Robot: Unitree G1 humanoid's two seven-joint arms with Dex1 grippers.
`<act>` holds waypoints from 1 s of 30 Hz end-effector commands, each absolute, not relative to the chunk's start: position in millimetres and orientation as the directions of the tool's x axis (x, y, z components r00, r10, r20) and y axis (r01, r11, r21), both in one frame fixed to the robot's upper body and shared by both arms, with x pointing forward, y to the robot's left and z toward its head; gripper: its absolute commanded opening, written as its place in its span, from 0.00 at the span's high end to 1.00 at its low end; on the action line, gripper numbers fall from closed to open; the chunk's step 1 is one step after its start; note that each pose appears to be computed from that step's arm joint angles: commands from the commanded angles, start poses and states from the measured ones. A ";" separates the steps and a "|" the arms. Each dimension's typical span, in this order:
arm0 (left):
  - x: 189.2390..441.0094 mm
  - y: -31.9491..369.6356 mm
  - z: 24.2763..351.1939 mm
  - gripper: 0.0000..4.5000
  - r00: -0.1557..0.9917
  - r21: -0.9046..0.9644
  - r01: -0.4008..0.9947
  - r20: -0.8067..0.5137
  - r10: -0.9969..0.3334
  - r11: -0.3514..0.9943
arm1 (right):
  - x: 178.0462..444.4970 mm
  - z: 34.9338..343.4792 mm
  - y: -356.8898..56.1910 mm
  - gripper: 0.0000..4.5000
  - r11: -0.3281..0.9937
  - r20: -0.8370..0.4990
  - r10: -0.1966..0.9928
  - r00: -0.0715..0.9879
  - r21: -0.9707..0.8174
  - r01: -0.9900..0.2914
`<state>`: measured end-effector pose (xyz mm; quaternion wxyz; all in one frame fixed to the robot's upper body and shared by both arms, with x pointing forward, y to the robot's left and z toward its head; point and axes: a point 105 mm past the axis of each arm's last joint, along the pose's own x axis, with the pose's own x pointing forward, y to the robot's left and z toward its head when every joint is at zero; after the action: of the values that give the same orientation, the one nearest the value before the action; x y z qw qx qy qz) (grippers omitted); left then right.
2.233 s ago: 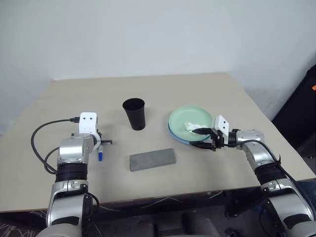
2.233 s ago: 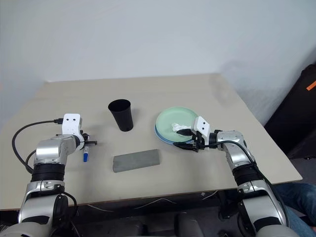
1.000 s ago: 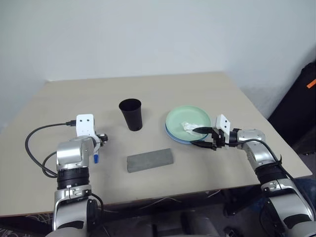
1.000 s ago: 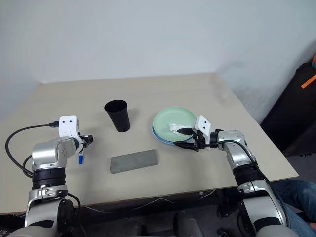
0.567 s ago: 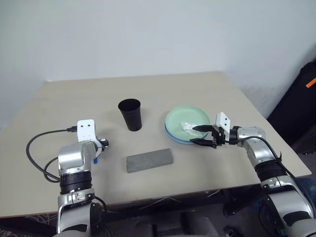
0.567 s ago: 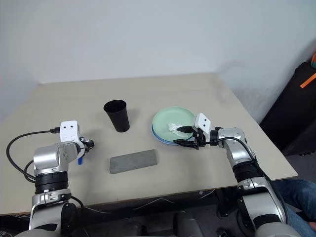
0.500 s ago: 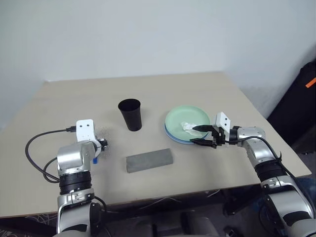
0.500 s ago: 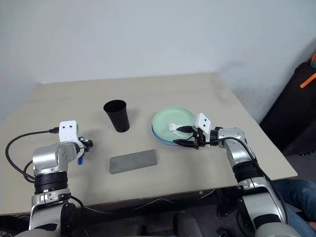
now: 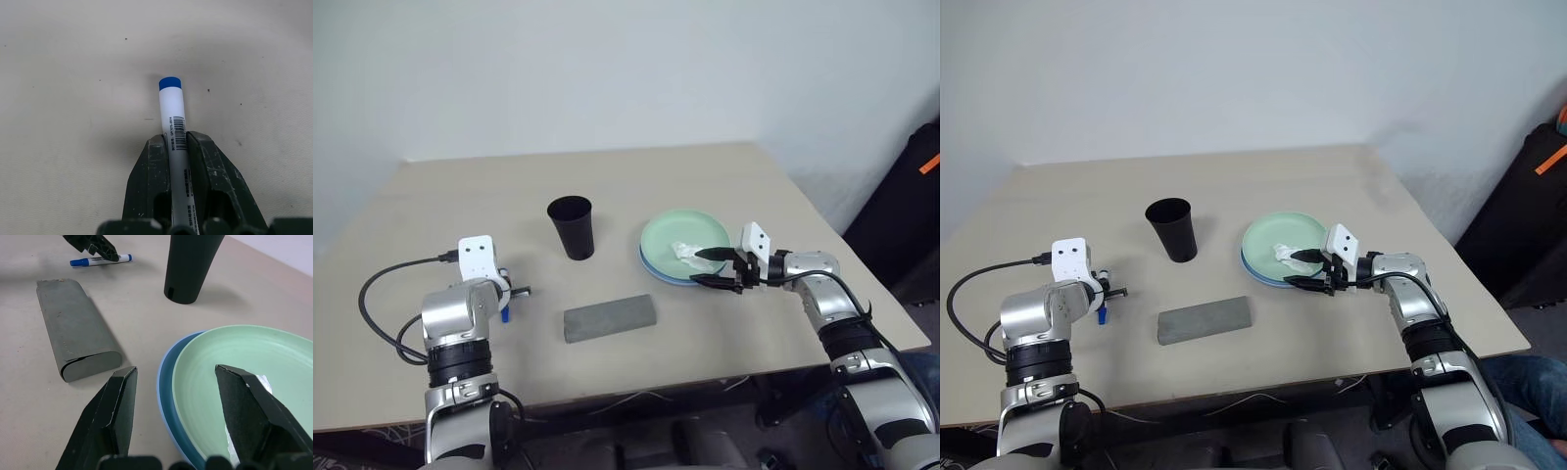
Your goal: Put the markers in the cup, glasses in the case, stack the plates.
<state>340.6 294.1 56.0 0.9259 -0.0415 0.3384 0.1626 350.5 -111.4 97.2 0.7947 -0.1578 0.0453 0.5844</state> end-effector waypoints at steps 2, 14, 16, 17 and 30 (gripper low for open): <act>367.1 292.2 104.3 0.97 0.857 -0.011 -0.309 -0.436 0.274 0.951 | 354.4 109.5 -113.0 0.39 0.279 -0.226 0.915 0.333 -0.242 -0.929; 406.7 250.0 254.6 0.97 0.925 0.080 -0.052 0.380 0.018 0.995 | 357.1 114.2 -111.9 0.39 0.286 -0.215 0.914 0.343 -0.255 -0.924; 412.6 236.4 262.4 0.97 0.900 0.103 0.006 0.433 -0.050 0.995 | 359.6 118.4 -113.4 0.39 0.297 -0.205 0.913 0.353 -0.261 -0.919; 415.4 229.4 265.2 0.97 0.887 0.116 0.032 0.454 -0.082 0.993 | 360.7 121.4 -114.2 0.39 0.302 -0.197 0.913 0.357 -0.262 -0.917; 451.6 173.2 238.9 0.97 0.870 0.168 0.198 0.423 -0.252 0.966 | 354.4 160.1 -120.2 0.39 0.337 -0.047 0.935 0.351 -0.183 -0.923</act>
<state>451.8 178.1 219.1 0.9734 0.0477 -0.1938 -0.1130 354.3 -116.1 144.3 0.8128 -0.0887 -0.0052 0.5757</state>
